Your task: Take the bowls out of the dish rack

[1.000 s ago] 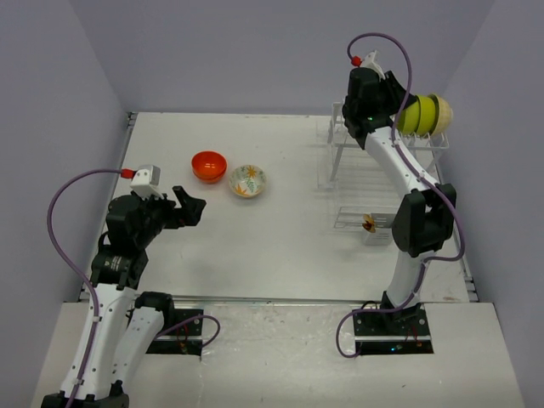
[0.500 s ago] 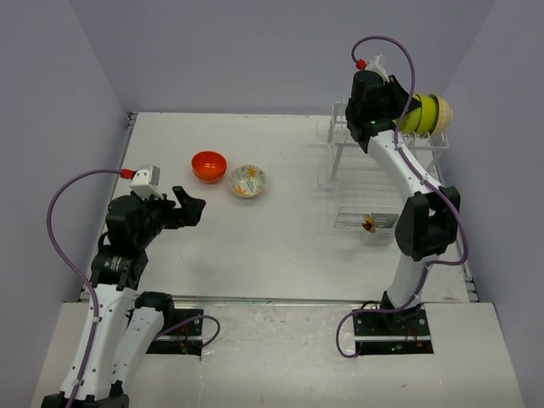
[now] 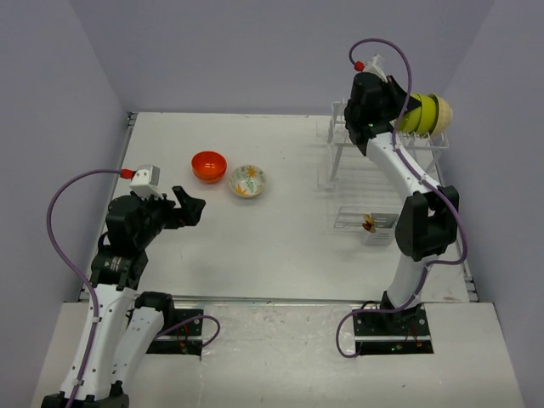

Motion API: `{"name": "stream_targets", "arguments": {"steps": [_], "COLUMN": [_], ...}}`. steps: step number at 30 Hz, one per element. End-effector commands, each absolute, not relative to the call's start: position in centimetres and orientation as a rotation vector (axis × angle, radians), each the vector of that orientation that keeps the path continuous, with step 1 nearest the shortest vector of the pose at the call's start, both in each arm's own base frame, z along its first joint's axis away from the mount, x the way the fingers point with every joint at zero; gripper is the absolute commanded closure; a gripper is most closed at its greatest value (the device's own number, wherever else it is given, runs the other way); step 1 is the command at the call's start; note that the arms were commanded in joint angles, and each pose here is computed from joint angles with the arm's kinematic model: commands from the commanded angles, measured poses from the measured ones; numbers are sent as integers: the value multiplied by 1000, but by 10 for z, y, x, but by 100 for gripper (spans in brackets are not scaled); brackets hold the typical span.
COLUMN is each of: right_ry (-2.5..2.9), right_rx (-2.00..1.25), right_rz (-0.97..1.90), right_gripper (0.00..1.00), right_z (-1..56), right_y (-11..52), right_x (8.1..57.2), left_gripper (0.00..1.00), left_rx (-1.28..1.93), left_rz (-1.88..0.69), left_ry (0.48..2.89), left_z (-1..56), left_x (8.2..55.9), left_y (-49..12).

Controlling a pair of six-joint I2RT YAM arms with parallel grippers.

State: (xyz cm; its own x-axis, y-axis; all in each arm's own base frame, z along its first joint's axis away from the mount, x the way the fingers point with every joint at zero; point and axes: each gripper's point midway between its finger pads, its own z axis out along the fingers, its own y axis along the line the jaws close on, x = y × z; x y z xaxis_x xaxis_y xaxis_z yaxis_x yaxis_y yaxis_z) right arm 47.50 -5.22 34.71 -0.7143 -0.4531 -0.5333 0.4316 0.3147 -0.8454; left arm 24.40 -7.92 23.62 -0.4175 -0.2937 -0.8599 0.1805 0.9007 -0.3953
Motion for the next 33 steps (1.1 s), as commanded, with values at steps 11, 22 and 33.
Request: {"name": "stream_targets", "arguments": {"steps": [11, 22, 33], "right_ry": [1684, 1715, 1750], "right_rx": [76, 19, 37], "right_rz": [-1357, -1274, -1177], "right_gripper": [100, 100, 100], "right_z": [400, 397, 399], "right_y": [-35, -14, -2], "right_x": [464, 468, 461], "left_gripper": [0, 0, 0], "left_rx": [-40, -43, -43], "left_rz": [-508, -503, -507], "left_ry": [1893, 1893, 1898], "left_z": [245, 245, 244], "left_x": [248, 248, 248], "left_y": [-80, -79, -80]}}
